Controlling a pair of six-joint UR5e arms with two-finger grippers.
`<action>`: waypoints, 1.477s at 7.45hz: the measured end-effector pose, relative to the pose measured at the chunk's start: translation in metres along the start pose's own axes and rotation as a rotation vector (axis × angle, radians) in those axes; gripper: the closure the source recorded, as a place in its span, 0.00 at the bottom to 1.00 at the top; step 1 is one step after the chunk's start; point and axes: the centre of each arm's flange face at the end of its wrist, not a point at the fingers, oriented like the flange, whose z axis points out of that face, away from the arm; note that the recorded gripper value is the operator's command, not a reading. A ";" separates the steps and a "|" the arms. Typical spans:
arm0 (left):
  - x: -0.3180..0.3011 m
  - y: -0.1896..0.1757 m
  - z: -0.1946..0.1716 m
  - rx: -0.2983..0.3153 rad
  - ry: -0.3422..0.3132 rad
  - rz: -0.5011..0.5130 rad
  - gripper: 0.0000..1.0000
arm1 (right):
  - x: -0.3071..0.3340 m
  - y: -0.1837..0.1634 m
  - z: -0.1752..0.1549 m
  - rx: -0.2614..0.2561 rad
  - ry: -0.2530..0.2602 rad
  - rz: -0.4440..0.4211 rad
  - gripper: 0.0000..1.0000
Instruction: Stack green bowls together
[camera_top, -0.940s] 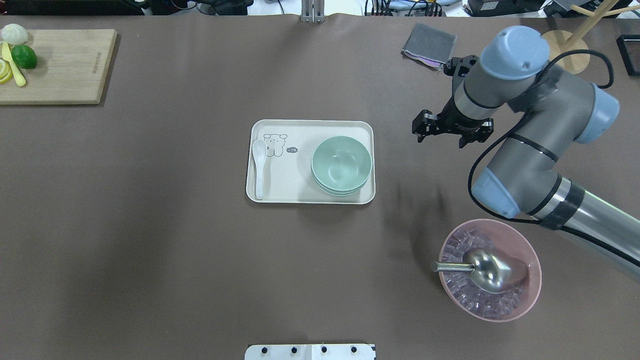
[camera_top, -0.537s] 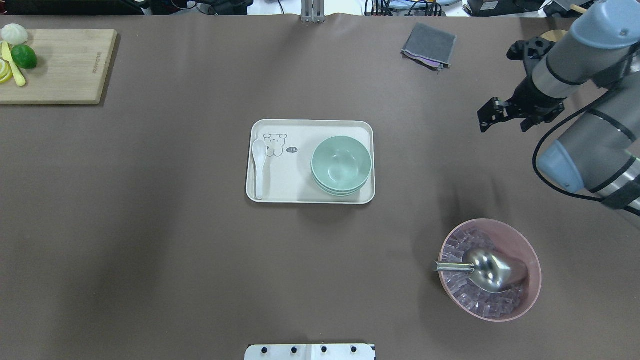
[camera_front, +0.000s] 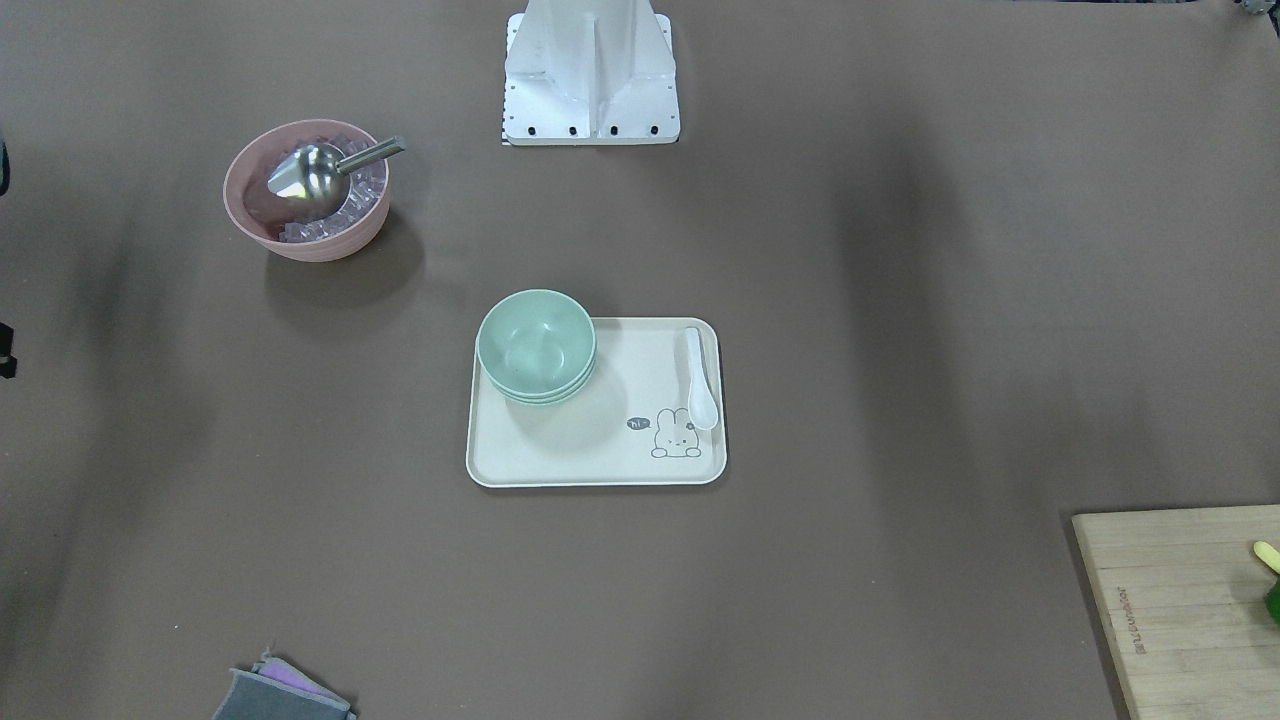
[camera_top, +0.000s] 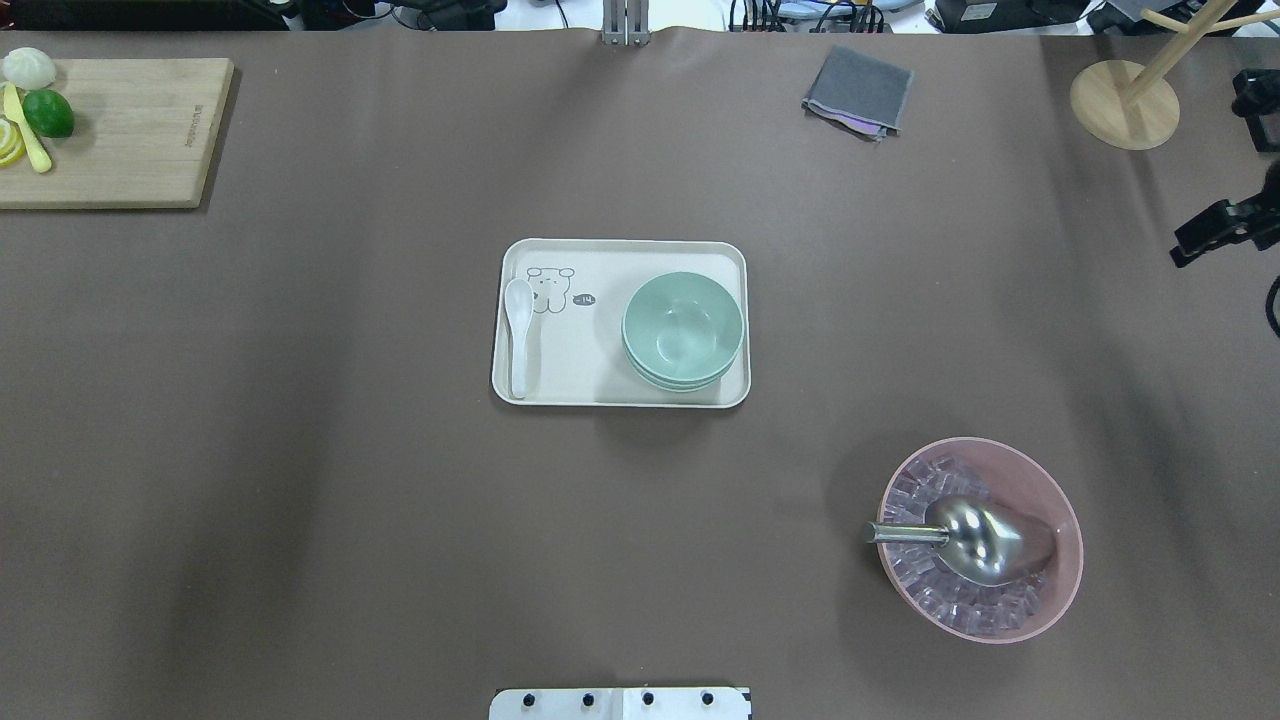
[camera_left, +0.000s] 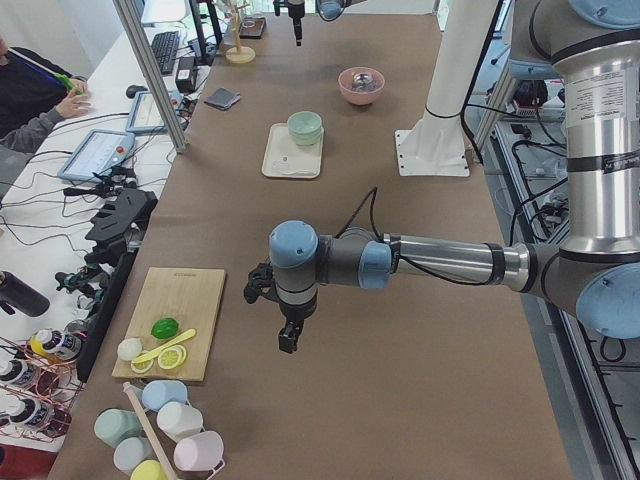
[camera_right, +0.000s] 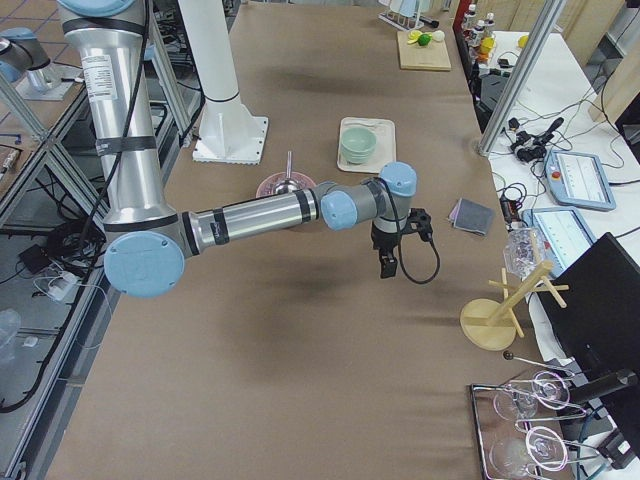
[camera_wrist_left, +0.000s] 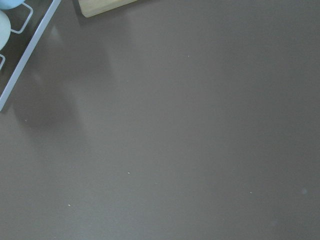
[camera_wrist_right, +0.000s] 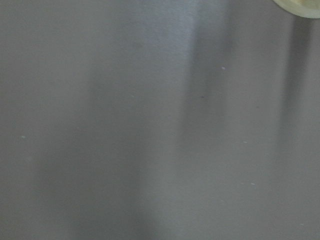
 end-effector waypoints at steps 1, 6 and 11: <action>-0.001 0.004 0.000 0.004 0.027 -0.053 0.02 | 0.033 0.012 -0.011 -0.018 0.004 0.007 0.00; -0.035 0.021 0.012 -0.011 0.039 -0.164 0.02 | 0.127 0.092 -0.001 -0.101 0.026 0.062 0.00; -0.021 0.003 -0.009 0.038 0.039 -0.134 0.02 | 0.133 0.103 -0.008 -0.086 0.025 0.085 0.00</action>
